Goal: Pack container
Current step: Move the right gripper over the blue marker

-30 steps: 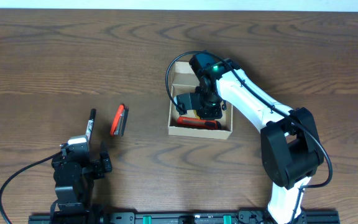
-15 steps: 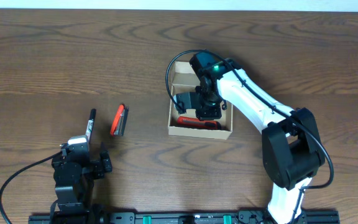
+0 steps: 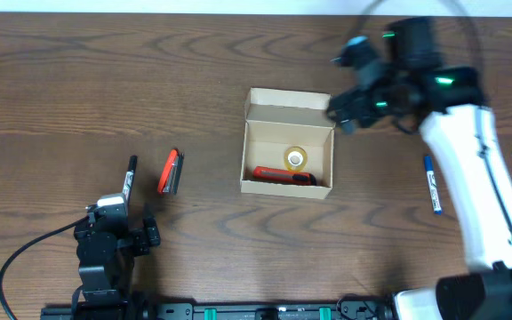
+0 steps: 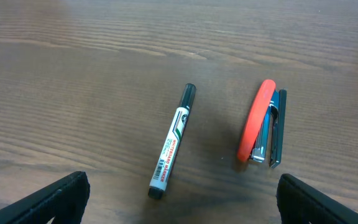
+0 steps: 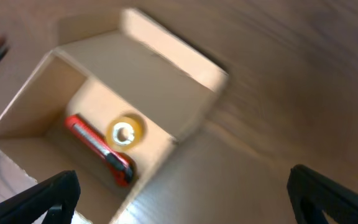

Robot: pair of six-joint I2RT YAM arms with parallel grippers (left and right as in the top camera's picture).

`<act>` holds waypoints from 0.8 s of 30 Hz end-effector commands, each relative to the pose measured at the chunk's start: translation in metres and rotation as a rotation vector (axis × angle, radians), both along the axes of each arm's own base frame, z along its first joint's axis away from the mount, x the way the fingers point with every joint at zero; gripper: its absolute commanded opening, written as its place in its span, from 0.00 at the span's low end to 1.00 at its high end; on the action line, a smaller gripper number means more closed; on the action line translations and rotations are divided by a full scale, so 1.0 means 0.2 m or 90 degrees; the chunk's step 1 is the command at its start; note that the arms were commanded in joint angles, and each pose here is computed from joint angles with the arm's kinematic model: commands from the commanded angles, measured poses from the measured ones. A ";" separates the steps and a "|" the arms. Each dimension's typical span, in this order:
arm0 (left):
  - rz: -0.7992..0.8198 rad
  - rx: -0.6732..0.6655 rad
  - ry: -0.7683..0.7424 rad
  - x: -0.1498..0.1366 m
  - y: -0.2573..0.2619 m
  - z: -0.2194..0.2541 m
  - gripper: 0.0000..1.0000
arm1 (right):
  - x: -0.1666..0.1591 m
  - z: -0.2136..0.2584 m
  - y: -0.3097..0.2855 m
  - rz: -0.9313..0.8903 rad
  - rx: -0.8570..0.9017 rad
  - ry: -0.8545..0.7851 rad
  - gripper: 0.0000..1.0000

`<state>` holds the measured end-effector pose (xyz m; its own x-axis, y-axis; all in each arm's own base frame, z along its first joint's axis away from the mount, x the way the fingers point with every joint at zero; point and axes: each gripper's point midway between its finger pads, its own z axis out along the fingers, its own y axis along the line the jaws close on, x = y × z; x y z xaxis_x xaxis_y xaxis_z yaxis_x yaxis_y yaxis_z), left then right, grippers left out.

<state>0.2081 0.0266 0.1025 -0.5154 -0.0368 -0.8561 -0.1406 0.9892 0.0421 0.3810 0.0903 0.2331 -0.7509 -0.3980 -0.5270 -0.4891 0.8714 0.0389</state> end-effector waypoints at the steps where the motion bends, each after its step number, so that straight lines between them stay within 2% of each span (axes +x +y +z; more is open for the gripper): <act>1: -0.002 -0.008 -0.012 0.00 -0.01 0.04 0.95 | -0.03 0.16 -0.32 -0.199 0.035 -0.005 0.97; 6: -0.002 -0.008 -0.012 0.01 -0.01 0.04 0.95 | -0.20 0.12 -0.72 -0.348 -0.005 0.084 0.92; 11: -0.002 -0.008 -0.012 0.01 -0.01 0.04 0.95 | -0.37 0.01 -0.93 -0.471 0.002 0.194 0.88; 18: 0.009 -0.026 -0.015 0.01 -0.01 0.04 0.95 | -0.41 -0.04 -1.02 -0.518 0.009 0.231 0.91; 24: 0.009 -0.026 -0.015 0.01 -0.01 0.04 0.95 | -0.38 -0.23 -1.04 -0.471 -0.005 0.312 0.90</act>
<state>0.2081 0.0262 0.1025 -0.5115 -0.0659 -0.8567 -0.1538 0.9880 0.0158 0.2994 -0.1119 0.2101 -0.9405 0.3039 -0.1517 0.2936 0.9520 0.0869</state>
